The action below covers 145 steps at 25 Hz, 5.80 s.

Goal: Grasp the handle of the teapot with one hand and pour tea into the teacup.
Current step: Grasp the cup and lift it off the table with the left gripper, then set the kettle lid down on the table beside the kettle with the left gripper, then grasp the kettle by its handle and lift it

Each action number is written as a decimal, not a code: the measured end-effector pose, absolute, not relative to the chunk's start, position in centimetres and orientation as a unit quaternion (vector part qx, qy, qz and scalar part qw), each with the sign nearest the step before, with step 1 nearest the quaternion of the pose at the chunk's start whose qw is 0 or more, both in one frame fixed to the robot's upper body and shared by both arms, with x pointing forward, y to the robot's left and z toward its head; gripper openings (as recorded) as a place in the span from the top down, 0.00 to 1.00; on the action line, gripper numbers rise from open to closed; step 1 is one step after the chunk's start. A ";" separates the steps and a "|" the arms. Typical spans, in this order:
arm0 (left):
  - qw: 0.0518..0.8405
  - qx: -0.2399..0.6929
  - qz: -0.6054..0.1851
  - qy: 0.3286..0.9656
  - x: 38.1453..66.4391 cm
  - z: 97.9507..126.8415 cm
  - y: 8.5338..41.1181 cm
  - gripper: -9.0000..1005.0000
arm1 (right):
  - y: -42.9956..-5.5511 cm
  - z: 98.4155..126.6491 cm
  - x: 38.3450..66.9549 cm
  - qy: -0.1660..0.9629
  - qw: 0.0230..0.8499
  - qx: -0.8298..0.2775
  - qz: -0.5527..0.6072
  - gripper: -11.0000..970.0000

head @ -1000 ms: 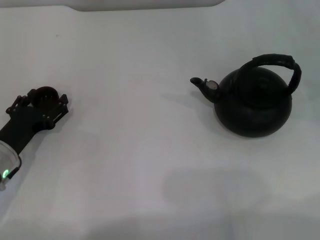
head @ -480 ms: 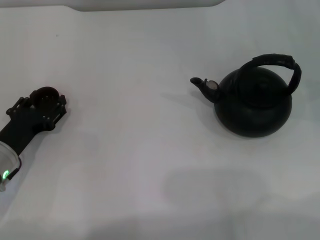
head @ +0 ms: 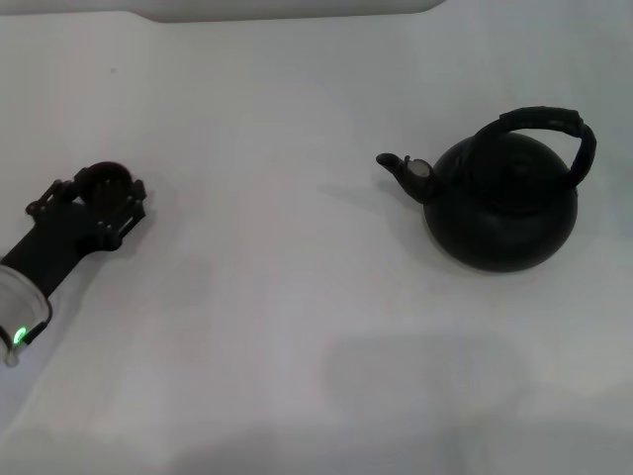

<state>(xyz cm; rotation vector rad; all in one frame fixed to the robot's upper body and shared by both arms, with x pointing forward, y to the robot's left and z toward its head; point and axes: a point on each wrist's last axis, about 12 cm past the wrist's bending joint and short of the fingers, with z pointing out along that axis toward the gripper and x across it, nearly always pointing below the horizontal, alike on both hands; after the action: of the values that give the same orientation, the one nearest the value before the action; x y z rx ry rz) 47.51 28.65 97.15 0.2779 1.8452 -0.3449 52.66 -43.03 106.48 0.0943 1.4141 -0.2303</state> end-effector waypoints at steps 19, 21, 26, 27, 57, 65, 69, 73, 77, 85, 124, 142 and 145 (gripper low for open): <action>0.551 0.240 -0.250 0.759 48.7 98.2 24.1 0.29 | -42.3 107.0 53.8 0.643 0.759 0.034 -0.102 0.11; 0.548 0.243 -0.260 0.757 48.2 98.1 24.0 0.29 | -42.3 107.0 53.8 0.643 0.758 0.031 -0.104 0.11; 0.536 0.236 -0.269 0.765 47.1 97.5 24.0 0.29 | -42.2 107.0 54.0 0.644 0.758 0.030 -0.105 0.11; 0.533 0.234 -0.269 0.768 46.8 97.4 24.1 0.29 | -42.2 107.0 54.0 0.644 0.757 0.030 -0.106 0.11; 0.520 0.241 -0.248 0.781 45.9 96.5 24.6 0.21 | -42.4 106.9 53.4 0.638 0.761 0.042 -0.110 0.11; 0.523 0.244 -0.246 0.779 45.9 96.6 24.6 0.11 | -42.4 107.1 53.6 0.636 0.763 0.040 -0.110 0.11; 0.530 0.248 -0.247 0.772 45.9 96.7 24.5 0.11 | -42.5 107.0 53.5 0.637 0.762 0.040 -0.111 0.11; 0.539 0.251 -0.253 0.763 45.9 97.0 24.4 0.11 | -42.6 107.1 53.5 0.636 0.762 0.039 -0.112 0.11; 0.548 0.254 -0.249 0.757 45.8 97.2 24.5 0.11 | -42.6 107.1 53.5 0.636 0.763 0.039 -0.112 0.11; 0.591 0.224 -0.237 0.738 45.6 97.9 25.4 0.11 | -42.6 107.1 53.5 0.635 0.763 0.039 -0.112 0.12; 0.756 -0.141 -0.007 0.639 41.9 100.6 36.3 0.11 | -47.1 107.7 43.7 0.684 0.712 -0.057 0.148 0.12; 0.747 -0.142 -0.016 0.649 45.0 100.8 35.9 0.11 | -41.4 104.1 41.2 0.718 0.636 -0.137 0.245 0.12; 0.747 -0.142 -0.014 0.649 45.0 100.8 36.0 0.11 | -40.1 103.8 41.7 0.716 0.630 -0.147 0.263 0.12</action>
<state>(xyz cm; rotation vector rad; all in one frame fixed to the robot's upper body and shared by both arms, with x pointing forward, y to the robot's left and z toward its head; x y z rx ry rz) 44.98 35.96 100.81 -0.3115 1.4210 -0.0313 41.67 -40.14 103.79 -0.3374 1.6394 0.6028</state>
